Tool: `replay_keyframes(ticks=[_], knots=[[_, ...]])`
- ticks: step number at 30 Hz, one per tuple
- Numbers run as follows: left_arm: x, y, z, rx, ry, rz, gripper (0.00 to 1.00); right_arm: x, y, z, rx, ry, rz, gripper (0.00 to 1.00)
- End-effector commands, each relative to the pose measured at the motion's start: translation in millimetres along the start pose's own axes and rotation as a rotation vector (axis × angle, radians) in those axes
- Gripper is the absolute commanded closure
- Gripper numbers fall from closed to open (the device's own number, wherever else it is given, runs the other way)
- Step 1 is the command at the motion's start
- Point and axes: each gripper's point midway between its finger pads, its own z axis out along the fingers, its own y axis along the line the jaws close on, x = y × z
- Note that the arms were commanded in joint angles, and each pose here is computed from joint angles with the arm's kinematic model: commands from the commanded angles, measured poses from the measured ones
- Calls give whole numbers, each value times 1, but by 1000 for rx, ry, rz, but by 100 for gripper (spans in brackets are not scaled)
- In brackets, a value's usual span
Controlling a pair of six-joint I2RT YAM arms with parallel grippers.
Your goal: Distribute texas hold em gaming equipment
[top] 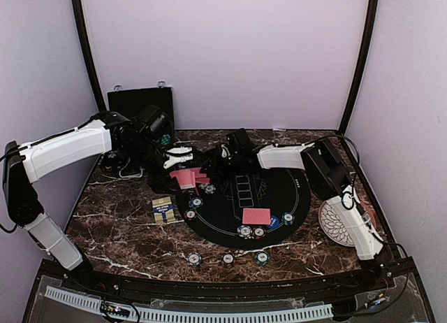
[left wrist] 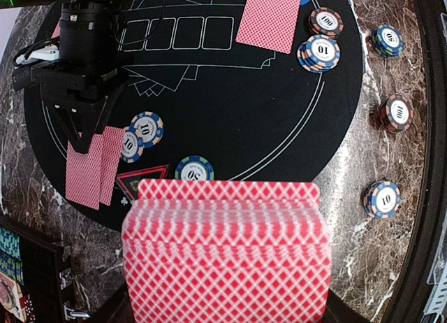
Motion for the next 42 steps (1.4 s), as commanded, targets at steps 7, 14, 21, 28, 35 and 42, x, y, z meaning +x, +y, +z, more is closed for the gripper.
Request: replay_keyframes(ticks=[7, 14, 21, 28, 35, 42], knots=[[-10, -3, -24, -15, -50, 13, 100, -7, 16, -37, 77, -35, -99, 55], [-10, -3, -26, -19, -52, 15, 100, 2, 40, -79, 88, -80, -166, 40], [-13, -2, -26, -19, -60, 15, 100, 47, 96, -119, -111, -80, -186, 31], [-17, 0, -26, -20, -66, 13, 100, 107, 137, -136, -304, 1, -174, 27], [-20, 2, -25, -17, -71, 11, 100, 136, 153, -129, -368, 58, -169, 24], [-21, 3, -24, -15, -71, 8, 100, 145, 161, -116, -403, 96, -154, 22]])
